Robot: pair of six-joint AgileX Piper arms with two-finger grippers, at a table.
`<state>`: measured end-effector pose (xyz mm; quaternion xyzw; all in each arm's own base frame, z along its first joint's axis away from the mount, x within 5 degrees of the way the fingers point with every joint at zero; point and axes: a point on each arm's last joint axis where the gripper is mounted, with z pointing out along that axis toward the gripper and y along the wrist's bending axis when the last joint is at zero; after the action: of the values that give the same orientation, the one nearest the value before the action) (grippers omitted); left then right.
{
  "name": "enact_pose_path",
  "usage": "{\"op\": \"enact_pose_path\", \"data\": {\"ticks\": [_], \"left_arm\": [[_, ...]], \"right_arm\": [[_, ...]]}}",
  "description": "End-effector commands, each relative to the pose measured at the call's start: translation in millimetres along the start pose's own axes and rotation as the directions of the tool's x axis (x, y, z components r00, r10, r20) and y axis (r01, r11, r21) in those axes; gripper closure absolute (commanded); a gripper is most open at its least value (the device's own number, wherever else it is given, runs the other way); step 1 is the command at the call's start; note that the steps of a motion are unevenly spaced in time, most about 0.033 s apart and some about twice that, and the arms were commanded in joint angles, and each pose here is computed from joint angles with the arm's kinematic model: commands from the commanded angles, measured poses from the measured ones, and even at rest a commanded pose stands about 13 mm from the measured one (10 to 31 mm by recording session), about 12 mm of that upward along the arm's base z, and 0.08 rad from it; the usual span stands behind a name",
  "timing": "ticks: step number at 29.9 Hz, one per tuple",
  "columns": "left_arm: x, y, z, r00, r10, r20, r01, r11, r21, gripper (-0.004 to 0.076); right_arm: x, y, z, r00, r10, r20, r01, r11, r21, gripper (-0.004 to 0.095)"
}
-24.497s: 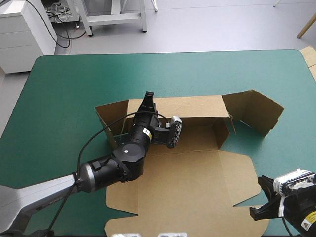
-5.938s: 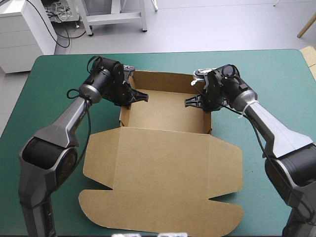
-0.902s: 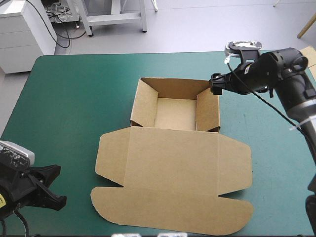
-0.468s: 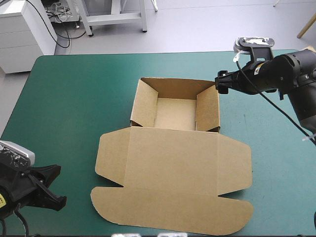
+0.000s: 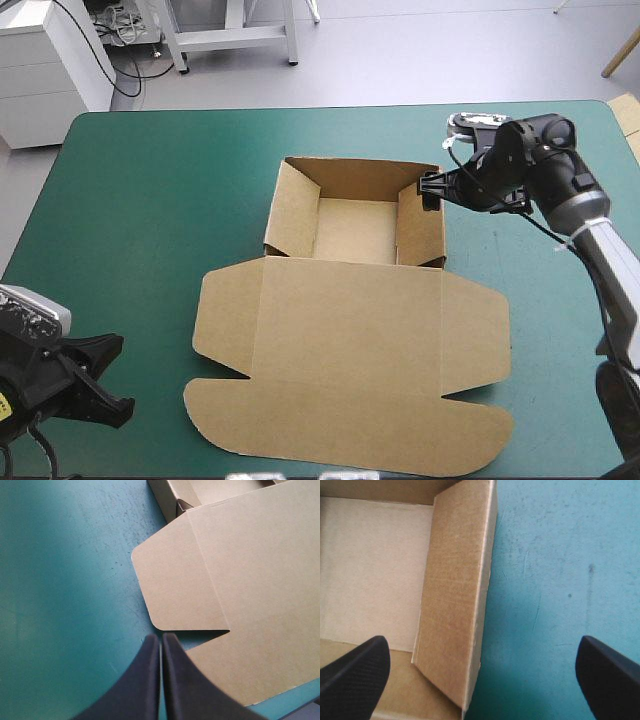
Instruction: Fold the box
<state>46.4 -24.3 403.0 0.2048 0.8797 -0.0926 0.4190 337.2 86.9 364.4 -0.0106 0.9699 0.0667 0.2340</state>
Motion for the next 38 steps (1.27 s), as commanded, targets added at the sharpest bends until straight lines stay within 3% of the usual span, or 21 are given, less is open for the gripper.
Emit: {"op": "enact_pose_path", "data": {"ticks": [1,9,18,20,21,23,25,36,38], "left_arm": [[-3.1,-0.9,-2.8,1.000,-0.001,-0.004,0.001,1.000,0.010,0.0731],[-3.1,-0.9,-2.8,1.000,0.022,-0.004,-0.022,1.000,0.011,0.0731],[-3.1,-0.9,-2.8,1.000,0.022,-0.004,-0.022,1.000,0.011,0.0731],[-3.1,-0.9,-2.8,1.000,0.022,-0.004,-0.022,1.000,0.011,0.0731],[-3.1,-0.9,-2.8,1.000,0.022,-0.004,-0.022,1.000,0.011,0.0731],[-3.1,-0.9,-2.8,1.000,0.022,-0.004,-0.022,1.000,0.011,0.0731],[-3.1,-0.9,-2.8,1.000,0.022,-0.004,-0.022,1.000,0.011,0.0731],[-3.2,-1.1,-2.8,1.000,0.021,-0.004,-0.021,1.000,0.012,0.0731],[-3.2,-1.1,-2.8,1.000,0.021,-0.004,-0.021,1.000,0.012,0.0731]], "right_arm": [[-10.6,6.3,7.4,0.998,0.004,0.065,-0.002,0.999,-0.034,-0.0021],[-10.8,18.1,69.3,0.998,-0.026,-0.058,0.025,0.999,-0.023,-0.0021],[-7.3,15.1,75.5,0.993,-0.048,-0.111,0.048,0.999,0.002,0.0010],[-4.3,13.8,77.8,0.987,-0.058,-0.148,0.061,0.998,0.014,0.0149],[-3.2,12.4,79.3,0.984,-0.063,-0.164,0.069,0.997,0.028,0.0276],[-2.4,11.5,81.1,0.982,-0.068,-0.177,0.076,0.996,0.036,0.0637],[-3.4,11.8,81.3,0.984,-0.067,-0.165,0.073,0.997,0.035,0.0928],[-10.1,11.9,75.7,0.986,-0.101,-0.131,0.105,0.994,0.025,0.0910],[-18.9,3.9,68.8,0.989,-0.117,-0.093,0.123,0.991,0.058,0.0910]]}}
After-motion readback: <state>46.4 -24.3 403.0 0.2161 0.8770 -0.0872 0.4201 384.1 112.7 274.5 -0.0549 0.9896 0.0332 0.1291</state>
